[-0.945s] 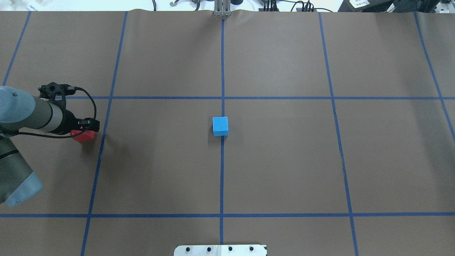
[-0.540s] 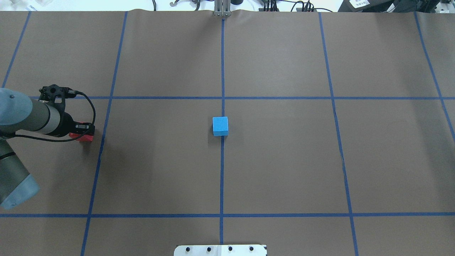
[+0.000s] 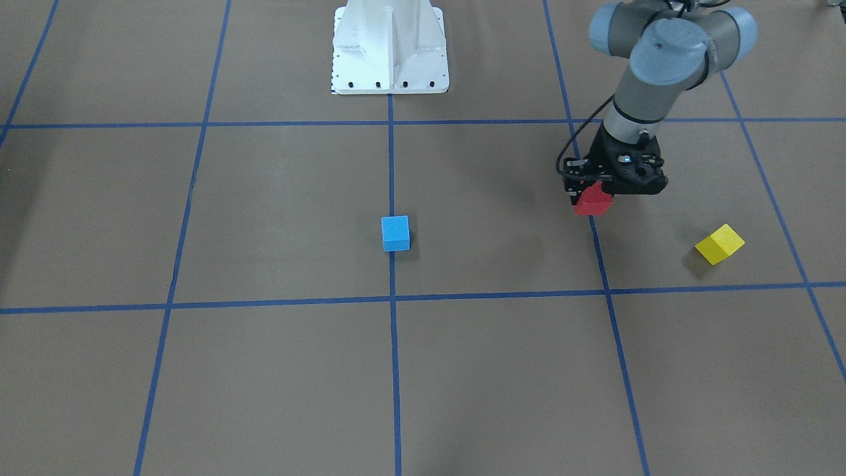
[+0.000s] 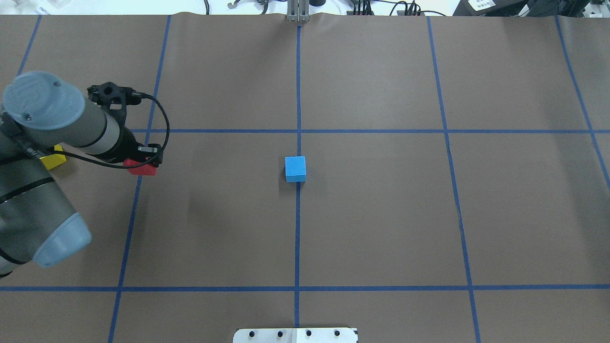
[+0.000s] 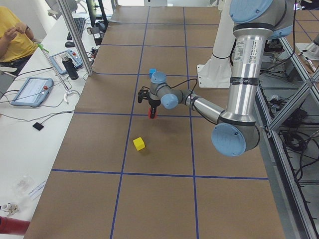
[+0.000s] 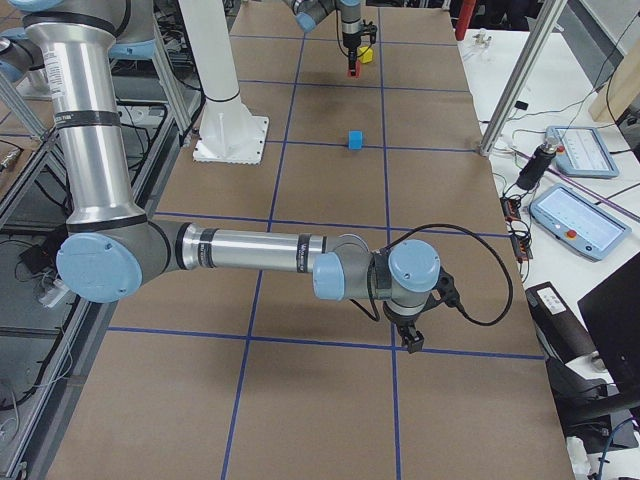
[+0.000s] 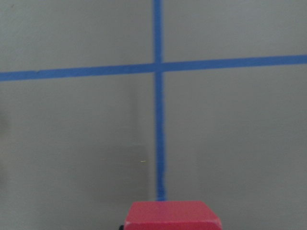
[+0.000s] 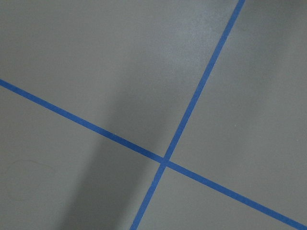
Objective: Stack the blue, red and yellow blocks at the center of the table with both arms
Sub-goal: 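Carry the red cube with the left gripper above the blue cube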
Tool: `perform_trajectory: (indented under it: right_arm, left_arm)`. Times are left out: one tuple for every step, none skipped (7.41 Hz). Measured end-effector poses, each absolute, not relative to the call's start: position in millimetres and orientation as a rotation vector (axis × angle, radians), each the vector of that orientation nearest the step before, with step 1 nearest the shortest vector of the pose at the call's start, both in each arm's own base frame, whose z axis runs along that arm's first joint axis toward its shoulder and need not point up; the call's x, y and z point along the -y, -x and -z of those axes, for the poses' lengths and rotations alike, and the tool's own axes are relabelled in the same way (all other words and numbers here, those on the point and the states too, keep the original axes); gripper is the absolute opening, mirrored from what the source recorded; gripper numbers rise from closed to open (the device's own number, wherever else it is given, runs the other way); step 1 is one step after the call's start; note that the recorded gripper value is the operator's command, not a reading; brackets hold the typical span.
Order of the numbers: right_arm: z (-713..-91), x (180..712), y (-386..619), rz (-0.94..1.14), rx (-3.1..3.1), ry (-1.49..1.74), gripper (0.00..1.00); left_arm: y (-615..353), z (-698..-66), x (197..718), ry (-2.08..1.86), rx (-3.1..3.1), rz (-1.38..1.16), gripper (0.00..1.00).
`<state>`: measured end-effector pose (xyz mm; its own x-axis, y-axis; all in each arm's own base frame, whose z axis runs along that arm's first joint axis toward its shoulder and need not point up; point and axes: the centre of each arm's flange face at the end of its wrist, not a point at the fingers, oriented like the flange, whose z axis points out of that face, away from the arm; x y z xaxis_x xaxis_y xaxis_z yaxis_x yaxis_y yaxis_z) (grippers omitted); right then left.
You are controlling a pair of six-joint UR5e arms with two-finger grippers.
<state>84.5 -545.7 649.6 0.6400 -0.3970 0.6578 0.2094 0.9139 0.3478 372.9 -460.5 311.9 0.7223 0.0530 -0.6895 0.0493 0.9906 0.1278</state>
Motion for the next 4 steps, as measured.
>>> perform_trajectory:
  right_arm:
    - [-662, 536, -85, 0.331, 0.796, -0.223, 0.97]
    - [-674, 526, -87, 0.299, 0.781, -0.191, 0.95]
    - [-682, 518, -89, 0.259, 0.774, -0.165, 0.95]
    - [-686, 513, -91, 0.228, 0.763, -0.147, 0.99]
  left_arm:
    - [-400, -261, 466, -0.129, -0.765, -0.016, 0.00]
    - [-434, -220, 471, -0.114, -0.774, -0.019, 0.00]
    - [-470, -185, 476, -0.102, -0.778, -0.008, 0.00]
    - [-505, -156, 482, -0.099, -0.771, 0.003, 0.00]
